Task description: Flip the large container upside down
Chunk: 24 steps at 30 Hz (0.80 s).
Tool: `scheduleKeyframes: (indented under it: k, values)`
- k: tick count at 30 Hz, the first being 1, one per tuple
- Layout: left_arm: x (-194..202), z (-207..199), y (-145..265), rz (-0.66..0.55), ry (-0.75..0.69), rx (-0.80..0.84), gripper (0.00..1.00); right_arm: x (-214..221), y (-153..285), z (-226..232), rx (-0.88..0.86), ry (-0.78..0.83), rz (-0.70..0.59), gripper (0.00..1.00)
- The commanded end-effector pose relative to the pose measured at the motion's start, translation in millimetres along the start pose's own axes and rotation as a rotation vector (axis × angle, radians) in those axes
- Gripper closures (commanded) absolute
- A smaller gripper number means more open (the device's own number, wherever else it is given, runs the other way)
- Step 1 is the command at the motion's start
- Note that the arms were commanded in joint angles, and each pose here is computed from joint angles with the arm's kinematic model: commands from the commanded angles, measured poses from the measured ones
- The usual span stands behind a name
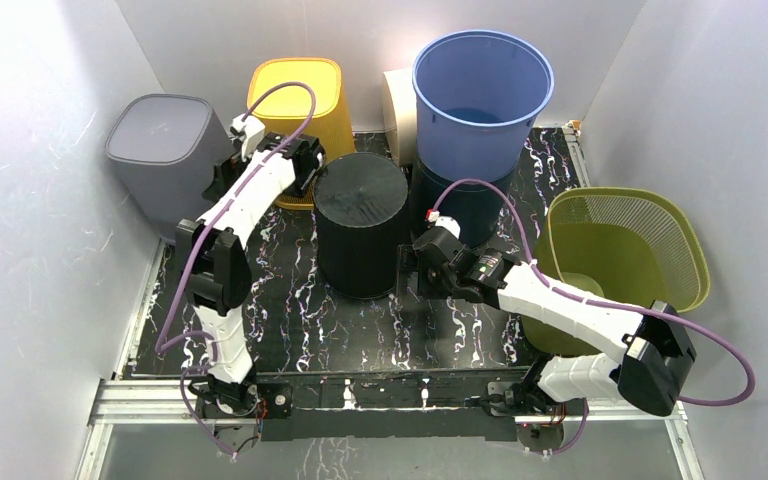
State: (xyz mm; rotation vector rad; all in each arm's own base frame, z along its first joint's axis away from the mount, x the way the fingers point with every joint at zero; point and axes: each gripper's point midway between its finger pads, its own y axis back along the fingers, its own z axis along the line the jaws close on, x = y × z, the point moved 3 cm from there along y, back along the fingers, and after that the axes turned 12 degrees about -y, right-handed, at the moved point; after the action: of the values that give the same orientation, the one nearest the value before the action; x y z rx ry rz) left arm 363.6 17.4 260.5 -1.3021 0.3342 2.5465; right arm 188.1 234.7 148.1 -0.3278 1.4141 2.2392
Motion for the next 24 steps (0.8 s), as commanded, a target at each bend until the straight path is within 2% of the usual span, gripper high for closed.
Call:
scheduleKeyframes:
  k: [1, 2, 4, 5, 6, 9, 13, 16, 19, 24]
  values:
    - [-15.1, -20.0, 14.1, 0.059, -0.043, 0.178, 0.02, -11.7, 7.7, 10.0, -0.045, -0.014, -0.044, 0.02]
    - [-23.2, -35.4, 20.2, 0.040, -0.021, 0.325, 0.02, -11.7, 8.9, 10.4, -0.050, -0.014, -0.043, 0.02]
    - [-40.5, -42.3, 38.1, -0.071, 0.119, 0.604, 0.02, -12.9, 11.3, 11.6, -0.062, -0.012, -0.049, 0.02]
    - [-49.7, -33.0, 43.9, -0.093, 0.195, 0.657, 0.02, -14.0, 12.8, 11.3, -0.063, -0.013, -0.055, 0.02]
    - [-57.4, -24.3, 45.1, -0.088, 0.234, 0.674, 0.02, -15.0, 14.2, 10.3, -0.061, -0.016, -0.062, 0.02]
    - [-68.2, -10.3, 46.8, -0.033, 0.169, 0.696, 0.02, -15.5, 17.2, 5.8, -0.060, -0.033, -0.076, 0.02]
    - [-79.3, 18.8, 63.4, -0.031, 0.189, 0.823, 0.01, -12.3, 15.3, 5.6, -0.072, -0.038, -0.066, 0.02]
    - [-65.7, 51.0, 61.3, -0.013, 0.222, 0.853, 0.02, -12.0, 12.4, 5.1, -0.061, -0.033, -0.062, 0.02]
    - [-39.8, 78.8, 35.4, 0.122, 0.257, 0.916, 0.02, -12.6, 10.7, 7.2, -0.065, -0.035, -0.061, 0.02]
    - [-10.6, 133.5, 10.1, 0.130, 0.270, 0.814, 0.02, -12.3, 6.5, 9.5, -0.066, -0.022, -0.052, 0.02]
